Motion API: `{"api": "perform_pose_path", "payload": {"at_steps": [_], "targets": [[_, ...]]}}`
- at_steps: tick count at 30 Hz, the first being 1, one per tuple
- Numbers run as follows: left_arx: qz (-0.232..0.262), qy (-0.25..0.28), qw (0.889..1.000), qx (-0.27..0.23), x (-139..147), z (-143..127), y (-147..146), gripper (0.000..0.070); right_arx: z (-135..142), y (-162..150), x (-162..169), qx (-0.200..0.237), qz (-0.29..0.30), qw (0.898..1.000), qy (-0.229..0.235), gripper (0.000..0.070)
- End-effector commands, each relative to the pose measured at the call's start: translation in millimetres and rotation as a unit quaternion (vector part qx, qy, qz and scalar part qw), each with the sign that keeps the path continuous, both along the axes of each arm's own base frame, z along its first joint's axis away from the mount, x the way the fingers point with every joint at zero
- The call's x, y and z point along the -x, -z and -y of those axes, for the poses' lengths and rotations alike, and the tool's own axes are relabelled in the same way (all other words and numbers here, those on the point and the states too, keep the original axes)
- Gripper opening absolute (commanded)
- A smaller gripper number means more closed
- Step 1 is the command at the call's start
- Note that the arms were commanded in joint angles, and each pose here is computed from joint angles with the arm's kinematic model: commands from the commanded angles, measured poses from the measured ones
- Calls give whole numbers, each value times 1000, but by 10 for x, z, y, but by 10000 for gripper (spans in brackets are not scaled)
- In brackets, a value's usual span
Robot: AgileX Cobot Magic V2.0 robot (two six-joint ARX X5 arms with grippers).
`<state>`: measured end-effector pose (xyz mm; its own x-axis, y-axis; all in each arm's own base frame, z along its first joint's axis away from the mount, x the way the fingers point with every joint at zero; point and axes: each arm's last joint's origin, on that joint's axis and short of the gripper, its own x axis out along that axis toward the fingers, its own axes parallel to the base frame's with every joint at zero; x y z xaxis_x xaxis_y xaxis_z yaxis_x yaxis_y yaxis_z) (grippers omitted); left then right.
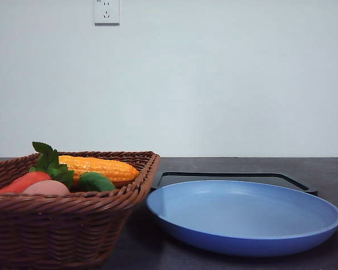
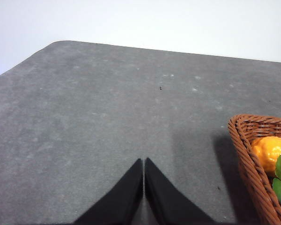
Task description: Transfer egg from basket to plate and serve
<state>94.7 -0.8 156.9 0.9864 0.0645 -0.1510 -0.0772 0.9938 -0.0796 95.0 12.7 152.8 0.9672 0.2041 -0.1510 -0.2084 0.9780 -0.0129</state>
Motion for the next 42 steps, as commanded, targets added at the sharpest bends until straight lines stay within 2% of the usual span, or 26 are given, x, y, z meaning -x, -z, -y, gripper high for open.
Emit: {"api": "perform_pose_path", "payload": {"at_steps": [1, 3, 6, 9, 14, 18, 21, 26, 30, 33, 38, 42], "targets": [[-15, 0, 1000, 0, -7, 1, 80, 0, 0, 17, -3, -6, -1, 1000, 1, 0], [-12, -1, 1000, 9, -8, 1, 74, 0, -1, 9, -4, -14, 2, 1000, 2, 0], [-7, -13, 996, 84, -8, 1, 73, 0, -1, -18, -7, -34, 11, 999, 4, 0], [-3, -21, 984, 179, -8, 6, 74, 0, -2, -58, -11, -75, 23, 997, 8, 0], [-1, -23, 971, 236, -8, 10, 74, 0, -2, -102, -13, -144, 32, 989, 13, 0], [-10, 5, 969, 247, -8, 28, 77, 0, -2, -106, -13, -156, 30, 987, 14, 0], [-15, 37, 967, 252, -5, 47, 61, 0, -1, -147, -6, -190, 30, 981, 15, 0], [-12, 72, 964, 257, 12, 66, -80, 0, 4, -307, 24, -205, 24, 978, 20, 0], [-32, 128, 955, 265, 9, 100, -233, 0, 7, -474, 38, -201, -16, 979, 29, 0], [-53, 150, 950, 269, -23, 117, -347, 0, 4, -632, 25, -196, -47, 979, 34, 0], [-88, 168, 952, 239, -128, 132, -551, 0, -7, -887, -63, -181, -95, 978, 39, 0], [-128, 189, 950, 213, -251, 149, -714, 0, -33, -1027, -180, -165, -138, 977, 18, 0]]}}
